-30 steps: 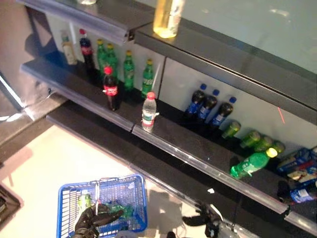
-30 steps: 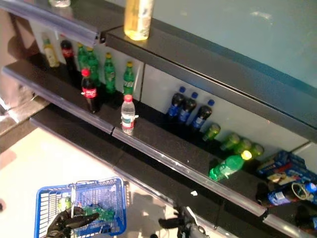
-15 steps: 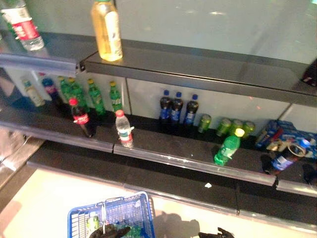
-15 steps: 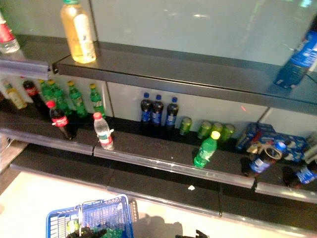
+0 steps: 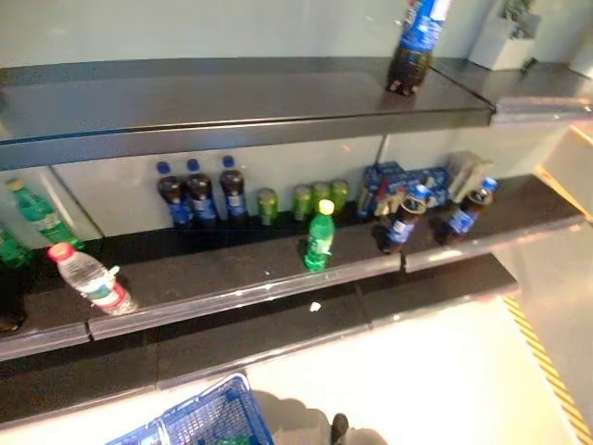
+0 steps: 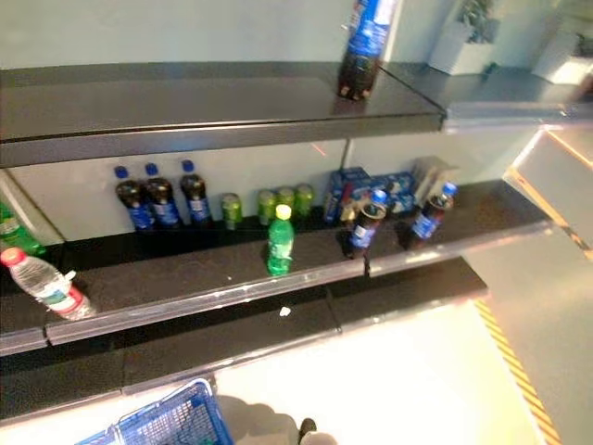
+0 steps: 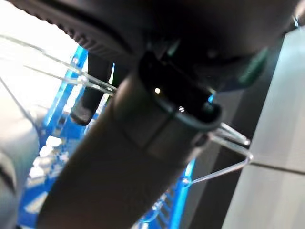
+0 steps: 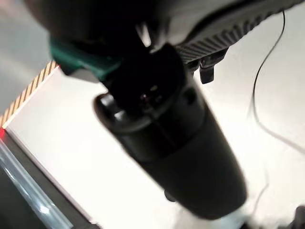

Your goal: Pick up the drink and place into the basket.

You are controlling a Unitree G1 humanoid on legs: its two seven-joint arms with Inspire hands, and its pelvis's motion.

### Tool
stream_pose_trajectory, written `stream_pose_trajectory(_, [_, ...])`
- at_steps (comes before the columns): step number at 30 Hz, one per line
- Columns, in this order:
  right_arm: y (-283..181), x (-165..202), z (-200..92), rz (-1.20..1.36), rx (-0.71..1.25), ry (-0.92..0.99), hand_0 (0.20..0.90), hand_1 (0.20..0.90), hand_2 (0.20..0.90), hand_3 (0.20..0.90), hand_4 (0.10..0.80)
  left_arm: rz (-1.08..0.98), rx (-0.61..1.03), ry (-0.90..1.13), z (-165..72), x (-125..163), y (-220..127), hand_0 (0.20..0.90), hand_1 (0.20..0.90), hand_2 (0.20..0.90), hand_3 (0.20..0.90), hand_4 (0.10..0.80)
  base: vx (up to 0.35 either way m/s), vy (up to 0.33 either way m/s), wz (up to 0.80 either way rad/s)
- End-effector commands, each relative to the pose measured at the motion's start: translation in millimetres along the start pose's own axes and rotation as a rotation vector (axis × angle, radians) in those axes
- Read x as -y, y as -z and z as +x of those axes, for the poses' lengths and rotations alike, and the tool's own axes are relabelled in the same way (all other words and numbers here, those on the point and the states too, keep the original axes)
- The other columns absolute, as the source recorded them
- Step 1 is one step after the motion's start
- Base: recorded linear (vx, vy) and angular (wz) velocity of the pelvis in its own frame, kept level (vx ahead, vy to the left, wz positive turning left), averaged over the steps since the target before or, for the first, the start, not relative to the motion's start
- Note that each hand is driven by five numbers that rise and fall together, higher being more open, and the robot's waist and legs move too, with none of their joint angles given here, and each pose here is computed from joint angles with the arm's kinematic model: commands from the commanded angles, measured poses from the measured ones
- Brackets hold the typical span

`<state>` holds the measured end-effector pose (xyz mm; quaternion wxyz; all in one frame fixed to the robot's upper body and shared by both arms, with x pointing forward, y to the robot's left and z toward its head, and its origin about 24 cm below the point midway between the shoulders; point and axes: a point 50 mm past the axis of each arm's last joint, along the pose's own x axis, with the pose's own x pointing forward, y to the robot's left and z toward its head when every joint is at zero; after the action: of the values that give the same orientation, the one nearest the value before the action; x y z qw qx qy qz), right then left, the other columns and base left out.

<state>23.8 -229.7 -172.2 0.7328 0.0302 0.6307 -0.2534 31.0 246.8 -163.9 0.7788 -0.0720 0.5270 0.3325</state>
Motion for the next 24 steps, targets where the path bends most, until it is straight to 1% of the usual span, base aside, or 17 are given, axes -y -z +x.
stream_pose_trajectory(1, [-14.5, 3.0, 1.3, 0.004, 0.037, 0.019, 0.9, 0.9, 0.9, 0.9, 0.8, -0.108, 0.229, -0.038, 2.0, -9.0, -38.8, 0.3, 0.3, 0.3, 0.2, 0.1, -0.128, -0.269, -0.44])
stream_pose_trajectory(5, [-24.3, -2.2, 0.8, 0.001, 0.087, -0.004, 0.9, 0.9, 0.9, 0.9, 0.8, -0.124, 0.218, -0.068, 2.7, -8.8, -39.1, 0.3, 0.3, 0.3, 0.2, 0.1, -0.16, -0.326, -0.47])
stream_pose_trajectory(9, [-29.3, -3.5, 0.4, -0.057, 0.116, -0.013, 0.9, 0.9, 0.9, 0.9, 0.8, -0.148, 0.2, -0.097, 3.1, -12.9, -36.9, 0.3, 0.3, 0.3, 0.2, 0.1, -0.078, -0.228, -0.2])
stream_pose_trajectory(12, [-37.3, -8.9, -0.7, -0.164, 0.146, -0.041, 0.9, 0.9, 0.9, 0.9, 0.8, -0.255, 0.165, -0.151, 2.8, -20.2, -30.4, 0.3, 0.3, 0.3, 0.2, 0.1, -0.051, -0.217, -0.43])
stream_pose_trajectory(13, [-38.0, -9.4, -0.7, -0.17, 0.148, -0.043, 0.9, 0.9, 0.9, 0.9, 0.8, -0.263, 0.164, -0.153, 2.7, -20.5, -29.9, 0.3, 0.3, 0.3, 0.2, 0.1, 0.045, -0.171, -0.66])
stream_pose_trajectory(14, [-42.8, -11.9, -1.3, -0.239, 0.166, -0.054, 0.9, 0.9, 0.9, 0.9, 0.8, -0.329, 0.143, -0.178, 1.4, -24.0, -22.6, 0.3, 0.3, 0.3, 0.2, 0.1, 0.072, -0.143, -0.63])
stream_pose_trajectory(16, [-49.7, -15.0, -2.0, -0.327, 0.185, -0.072, 0.9, 0.9, 0.9, 0.9, 0.8, -0.399, 0.123, -0.209, -0.9, -26.5, -13.0, 0.3, 0.3, 0.3, 0.2, 0.1, 0.159, -0.248, -1.38])
stream_pose_trajectory(17, [-52.3, -15.7, -2.3, -0.356, 0.193, -0.078, 0.9, 0.9, 0.9, 0.9, 0.8, -0.425, 0.118, -0.223, -1.4, -27.1, -11.1, 0.3, 0.3, 0.3, 0.2, 0.1, 0.215, -0.317, -2.13])
stream_pose_trajectory(19, [-54.5, -18.8, -2.8, -0.388, 0.203, -0.089, 0.9, 0.9, 0.9, 0.9, 0.8, -0.449, 0.112, -0.234, -1.5, -23.1, -11.4, 0.3, 0.3, 0.3, 0.2, 0.1, 0.177, -0.233, -2.84])
stream_pose_trajectory(20, [-54.7, -22.2, -3.3, -0.387, 0.206, -0.094, 0.9, 0.9, 0.9, 0.9, 0.8, -0.444, 0.118, -0.229, -0.9, -19.5, -15.0, 0.3, 0.3, 0.3, 0.2, 0.1, 0.138, -0.147, -1.77])
stream_pose_trajectory(21, [-54.6, -23.4, -3.6, -0.384, 0.208, -0.095, 0.9, 0.9, 0.9, 0.9, 0.8, -0.441, 0.12, -0.227, -0.7, -18.6, -16.2, 0.3, 0.3, 0.3, 0.2, 0.1, 0.206, -0.181, 0.07])
stream_pose_trajectory(24, [-57.8, -34.7, -6.2, -0.354, 0.226, -0.107, 0.9, 0.9, 0.9, 0.9, 0.8, -0.433, 0.138, -0.218, -1.0, -15.2, -18.6, 0.3, 0.3, 0.3, 0.2, 0.1, 0.259, -0.146, 0.82])
